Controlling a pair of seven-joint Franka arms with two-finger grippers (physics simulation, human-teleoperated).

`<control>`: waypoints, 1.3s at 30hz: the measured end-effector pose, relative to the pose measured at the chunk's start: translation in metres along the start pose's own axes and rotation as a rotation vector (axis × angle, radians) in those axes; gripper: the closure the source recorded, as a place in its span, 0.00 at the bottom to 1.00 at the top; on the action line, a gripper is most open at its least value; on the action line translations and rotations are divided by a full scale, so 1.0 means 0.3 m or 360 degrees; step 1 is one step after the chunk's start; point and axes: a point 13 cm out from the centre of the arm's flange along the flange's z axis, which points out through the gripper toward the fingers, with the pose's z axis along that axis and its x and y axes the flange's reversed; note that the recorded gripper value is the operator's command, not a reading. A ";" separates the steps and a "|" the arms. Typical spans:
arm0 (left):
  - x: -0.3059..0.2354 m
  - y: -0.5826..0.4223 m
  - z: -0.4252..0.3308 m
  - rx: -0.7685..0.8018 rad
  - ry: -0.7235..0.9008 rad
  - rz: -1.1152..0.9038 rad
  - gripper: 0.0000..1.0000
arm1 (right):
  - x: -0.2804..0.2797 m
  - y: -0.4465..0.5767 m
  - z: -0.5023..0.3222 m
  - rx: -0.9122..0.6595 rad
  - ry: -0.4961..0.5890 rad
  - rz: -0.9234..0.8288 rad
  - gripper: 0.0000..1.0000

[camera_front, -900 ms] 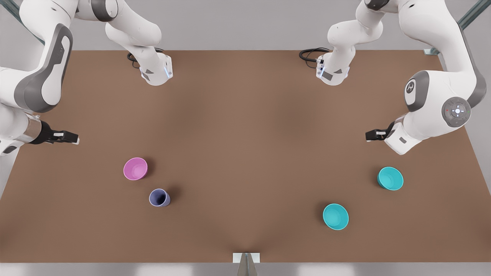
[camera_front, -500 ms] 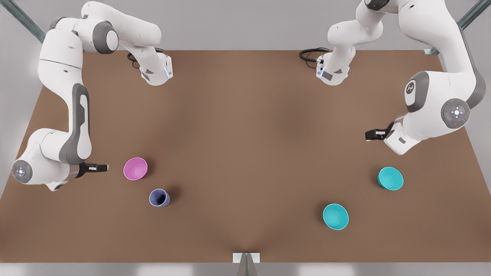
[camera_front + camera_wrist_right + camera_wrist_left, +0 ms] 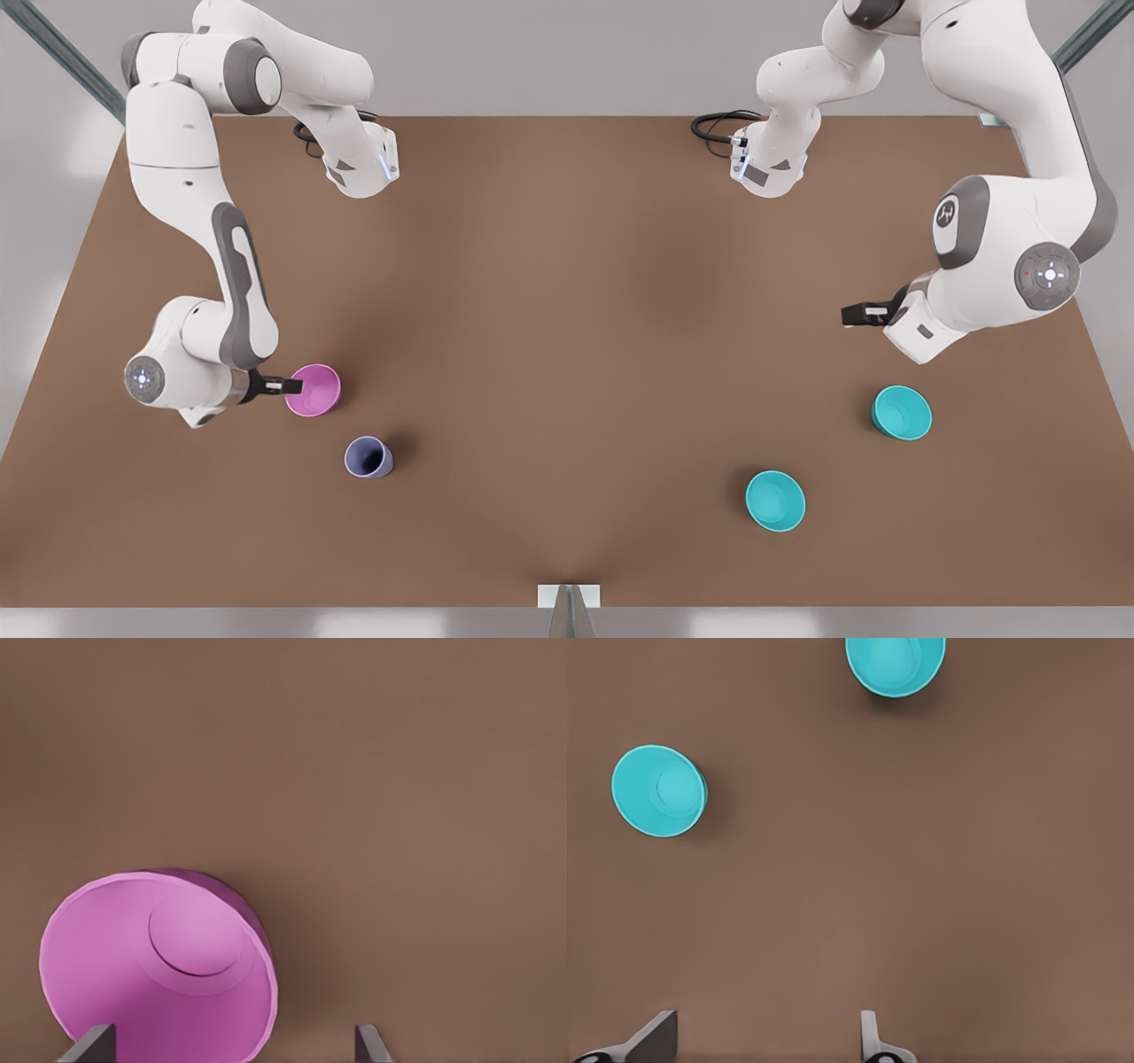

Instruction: Stack the blue bowl on the pink bowl

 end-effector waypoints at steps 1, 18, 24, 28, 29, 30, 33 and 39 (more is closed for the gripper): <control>0.000 0.000 0.001 0.0000 0.0001 0.0000 0.00 | 0.008 -0.002 0.023 0.0001 0.0004 0.0005 0.00; -0.006 0.008 0.018 0.0002 0.0018 -0.0005 0.00 | 0.006 -0.007 0.219 -0.0057 -0.0026 0.0074 0.79; -0.006 0.007 0.018 0.0002 0.0018 -0.0004 0.00 | -0.119 0.074 -0.077 -0.0094 -0.0152 0.0011 0.79; -0.008 0.008 0.025 0.0003 0.0024 -0.0004 0.00 | -0.199 0.360 -0.700 -0.0218 -0.0372 -0.0179 0.79; -0.009 0.008 0.027 0.0004 0.0026 -0.0004 0.00 | -0.166 0.482 -0.848 -0.0237 -0.0419 -0.0266 0.79; -0.009 0.008 0.028 0.0004 0.0027 -0.0004 0.00 | -0.122 0.630 -0.934 -0.0263 -0.0435 -0.0357 0.79; -0.010 0.007 0.030 0.0004 0.0028 -0.0004 0.00 | 0.045 1.258 -0.799 -0.0288 -0.0322 -0.0666 0.79; -0.012 0.007 0.033 0.0006 0.0030 -0.0004 0.00 | 0.360 2.088 -0.178 -0.0300 -0.0261 -0.0801 0.79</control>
